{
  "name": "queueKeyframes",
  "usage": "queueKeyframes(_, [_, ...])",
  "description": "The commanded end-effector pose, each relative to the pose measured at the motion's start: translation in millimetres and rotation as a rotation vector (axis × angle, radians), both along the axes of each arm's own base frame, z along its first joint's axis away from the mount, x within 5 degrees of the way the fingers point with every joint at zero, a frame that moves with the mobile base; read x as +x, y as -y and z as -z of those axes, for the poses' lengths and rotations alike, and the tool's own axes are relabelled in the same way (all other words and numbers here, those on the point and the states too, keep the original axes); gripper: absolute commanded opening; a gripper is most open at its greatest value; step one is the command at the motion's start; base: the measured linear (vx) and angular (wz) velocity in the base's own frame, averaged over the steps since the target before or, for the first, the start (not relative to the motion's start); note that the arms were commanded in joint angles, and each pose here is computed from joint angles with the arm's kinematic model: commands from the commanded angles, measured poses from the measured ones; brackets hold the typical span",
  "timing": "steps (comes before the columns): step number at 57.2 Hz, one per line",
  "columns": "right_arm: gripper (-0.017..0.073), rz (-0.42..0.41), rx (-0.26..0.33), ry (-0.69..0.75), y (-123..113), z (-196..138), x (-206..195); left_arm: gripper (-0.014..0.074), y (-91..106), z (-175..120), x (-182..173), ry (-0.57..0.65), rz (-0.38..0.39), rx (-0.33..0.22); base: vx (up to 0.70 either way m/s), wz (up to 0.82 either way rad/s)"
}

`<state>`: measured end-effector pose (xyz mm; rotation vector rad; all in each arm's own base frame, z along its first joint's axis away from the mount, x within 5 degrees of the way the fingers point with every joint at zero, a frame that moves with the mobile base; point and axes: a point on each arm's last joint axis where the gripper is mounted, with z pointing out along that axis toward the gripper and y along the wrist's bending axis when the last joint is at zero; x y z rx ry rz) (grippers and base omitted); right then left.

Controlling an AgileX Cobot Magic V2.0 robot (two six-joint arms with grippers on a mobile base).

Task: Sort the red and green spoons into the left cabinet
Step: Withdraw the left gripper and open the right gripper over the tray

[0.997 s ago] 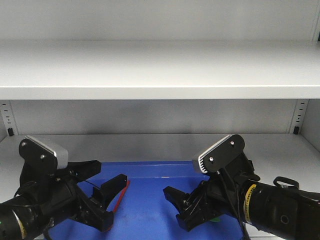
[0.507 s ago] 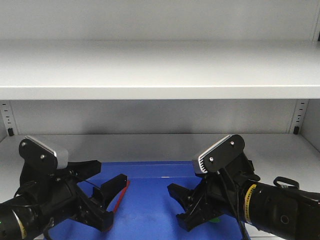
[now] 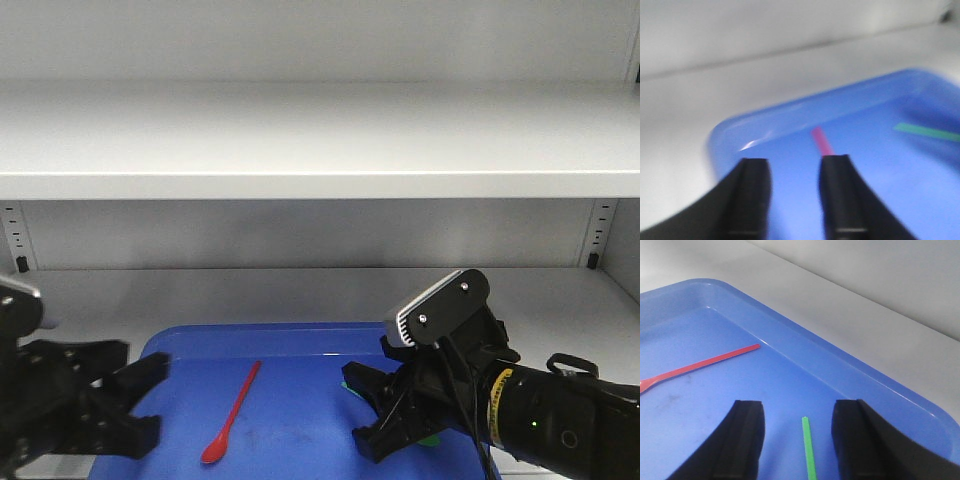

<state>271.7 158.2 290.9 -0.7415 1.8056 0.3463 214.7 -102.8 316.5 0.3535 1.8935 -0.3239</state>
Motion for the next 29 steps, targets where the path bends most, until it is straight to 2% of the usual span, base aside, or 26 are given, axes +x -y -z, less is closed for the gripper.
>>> queueKeyframes(1, [0.0359, -0.014, 0.051, 0.054, 0.0, -21.2, -2.8, 0.0235, -10.8, -21.1, -7.0, 0.041, -0.04, -0.018, 0.0, 0.01])
queueKeyframes(6, [0.0348, -0.014, 0.051, 0.054, 0.0, -21.2, -2.8, 0.0126, -21.8, -23.7, -13.0, 0.05, -0.078, -0.02, 0.0, 0.01])
queueKeyframes(12, [0.0337, -0.014, 0.051, 0.054, 0.0, -21.2, -2.8, -0.0009, -38.6, -19.7, -23.7, 0.101, -0.123, -0.058, 0.0, 0.0])
queueKeyframes(19, [0.0329, -0.014, 0.051, 0.054, 0.0, -21.2, -2.8, -0.0009, -58.1, -5.0, -40.4, 0.169, -0.185, -0.146, 0.0, 0.0])
queueKeyframes(29, [0.0329, -0.014, 0.051, 0.054, 0.0, -21.2, -2.8, -0.0008, -76.1, 15.5, -72.8, 0.263, -0.24, -0.196, 0.0, 0.0])
